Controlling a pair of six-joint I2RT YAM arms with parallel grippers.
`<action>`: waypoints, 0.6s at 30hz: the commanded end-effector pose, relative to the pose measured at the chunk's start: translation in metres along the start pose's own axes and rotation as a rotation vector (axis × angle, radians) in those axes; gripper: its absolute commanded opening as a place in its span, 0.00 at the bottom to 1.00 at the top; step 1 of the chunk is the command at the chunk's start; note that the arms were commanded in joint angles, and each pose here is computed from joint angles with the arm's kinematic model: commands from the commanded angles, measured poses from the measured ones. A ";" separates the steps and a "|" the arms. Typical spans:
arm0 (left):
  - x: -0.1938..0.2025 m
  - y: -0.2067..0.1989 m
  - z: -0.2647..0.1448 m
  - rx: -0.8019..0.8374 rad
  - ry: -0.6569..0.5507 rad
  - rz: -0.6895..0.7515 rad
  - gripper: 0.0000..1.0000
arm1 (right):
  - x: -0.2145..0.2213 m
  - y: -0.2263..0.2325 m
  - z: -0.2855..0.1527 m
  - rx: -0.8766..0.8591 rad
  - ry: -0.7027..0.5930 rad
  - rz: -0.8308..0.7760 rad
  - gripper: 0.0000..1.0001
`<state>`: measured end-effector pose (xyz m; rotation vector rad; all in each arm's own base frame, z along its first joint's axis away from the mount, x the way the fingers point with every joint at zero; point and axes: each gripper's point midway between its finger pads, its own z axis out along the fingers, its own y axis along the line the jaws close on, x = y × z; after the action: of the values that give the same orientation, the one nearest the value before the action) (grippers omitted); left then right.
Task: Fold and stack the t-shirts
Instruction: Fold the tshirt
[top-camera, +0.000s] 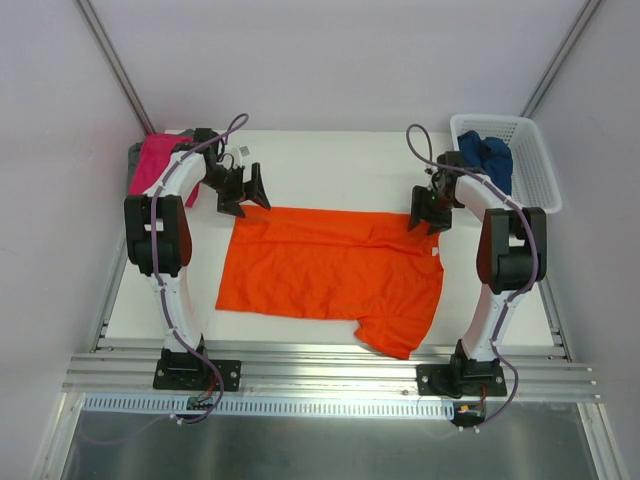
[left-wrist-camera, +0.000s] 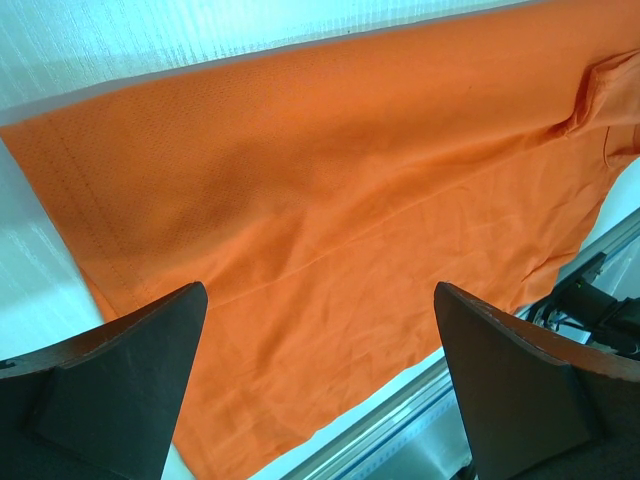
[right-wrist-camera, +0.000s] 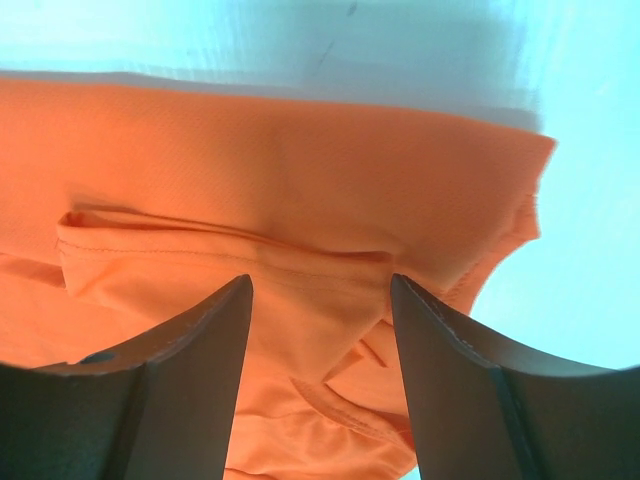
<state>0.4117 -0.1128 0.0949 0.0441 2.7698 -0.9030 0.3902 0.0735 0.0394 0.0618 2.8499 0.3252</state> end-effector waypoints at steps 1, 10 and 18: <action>-0.001 -0.011 -0.013 0.004 -0.022 0.016 0.99 | -0.017 -0.008 -0.019 0.021 -0.058 -0.007 0.61; -0.005 -0.013 -0.014 0.005 -0.031 0.022 0.99 | -0.008 -0.007 -0.014 0.004 -0.040 -0.005 0.60; 0.000 -0.013 -0.015 0.003 -0.026 0.020 0.99 | -0.007 0.004 -0.013 -0.038 -0.032 -0.022 0.35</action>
<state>0.4117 -0.1127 0.0949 0.0440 2.7699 -0.9024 0.3921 0.0667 0.0397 0.0648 2.8429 0.3294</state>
